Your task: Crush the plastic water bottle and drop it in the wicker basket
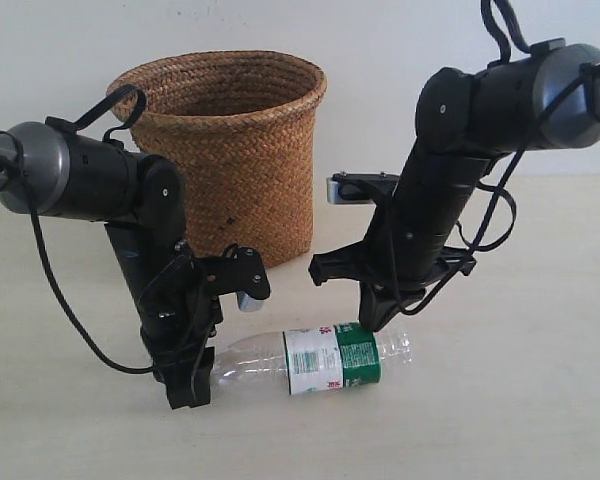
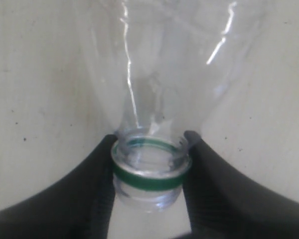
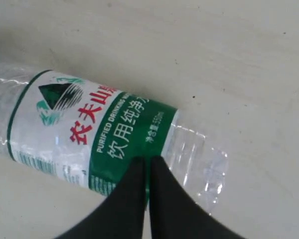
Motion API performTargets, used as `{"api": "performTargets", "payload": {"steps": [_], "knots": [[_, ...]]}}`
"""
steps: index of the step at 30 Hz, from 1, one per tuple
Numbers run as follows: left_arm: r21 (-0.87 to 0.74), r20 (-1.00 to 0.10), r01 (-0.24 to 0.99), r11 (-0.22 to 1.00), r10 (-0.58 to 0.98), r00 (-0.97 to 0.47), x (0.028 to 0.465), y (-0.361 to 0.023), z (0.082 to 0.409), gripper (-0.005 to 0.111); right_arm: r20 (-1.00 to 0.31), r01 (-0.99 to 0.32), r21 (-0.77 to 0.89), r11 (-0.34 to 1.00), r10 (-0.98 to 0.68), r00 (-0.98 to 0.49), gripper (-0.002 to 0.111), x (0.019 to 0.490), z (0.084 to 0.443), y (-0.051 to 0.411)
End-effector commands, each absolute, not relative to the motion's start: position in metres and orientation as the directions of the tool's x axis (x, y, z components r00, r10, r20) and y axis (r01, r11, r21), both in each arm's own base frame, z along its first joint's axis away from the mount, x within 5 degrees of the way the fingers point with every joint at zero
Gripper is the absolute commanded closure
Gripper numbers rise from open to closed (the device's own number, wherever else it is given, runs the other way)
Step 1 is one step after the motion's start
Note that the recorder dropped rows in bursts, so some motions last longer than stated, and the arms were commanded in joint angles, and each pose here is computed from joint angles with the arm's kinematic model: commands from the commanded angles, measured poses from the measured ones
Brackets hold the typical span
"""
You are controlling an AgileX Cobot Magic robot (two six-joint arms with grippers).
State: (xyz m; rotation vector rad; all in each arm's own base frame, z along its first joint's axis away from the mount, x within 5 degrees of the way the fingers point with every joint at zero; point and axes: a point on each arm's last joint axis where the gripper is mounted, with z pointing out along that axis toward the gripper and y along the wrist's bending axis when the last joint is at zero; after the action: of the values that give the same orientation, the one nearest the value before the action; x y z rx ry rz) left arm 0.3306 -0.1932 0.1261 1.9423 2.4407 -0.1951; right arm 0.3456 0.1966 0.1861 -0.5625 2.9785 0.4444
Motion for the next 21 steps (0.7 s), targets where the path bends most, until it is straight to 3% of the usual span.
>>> {"api": "performTargets", "payload": {"steps": [1,12,21], "knots": [[-0.093,-0.098,0.971,0.222,0.968,-0.231,0.330,-0.193,0.129,0.103,-0.094,-0.366,0.255,0.895,-0.354,-0.930,0.108,0.348,0.171,0.198],[-0.096,-0.095,0.970,0.222,0.968,-0.231,0.330,-0.193,0.129,0.103,0.087,-0.361,0.242,0.901,-0.391,-0.916,0.108,0.348,0.104,0.198],[-0.096,-0.095,0.970,0.222,0.968,-0.231,0.330,-0.193,0.129,0.103,0.107,-0.381,0.245,0.892,-0.415,-0.903,0.108,0.346,0.103,0.197]]}}
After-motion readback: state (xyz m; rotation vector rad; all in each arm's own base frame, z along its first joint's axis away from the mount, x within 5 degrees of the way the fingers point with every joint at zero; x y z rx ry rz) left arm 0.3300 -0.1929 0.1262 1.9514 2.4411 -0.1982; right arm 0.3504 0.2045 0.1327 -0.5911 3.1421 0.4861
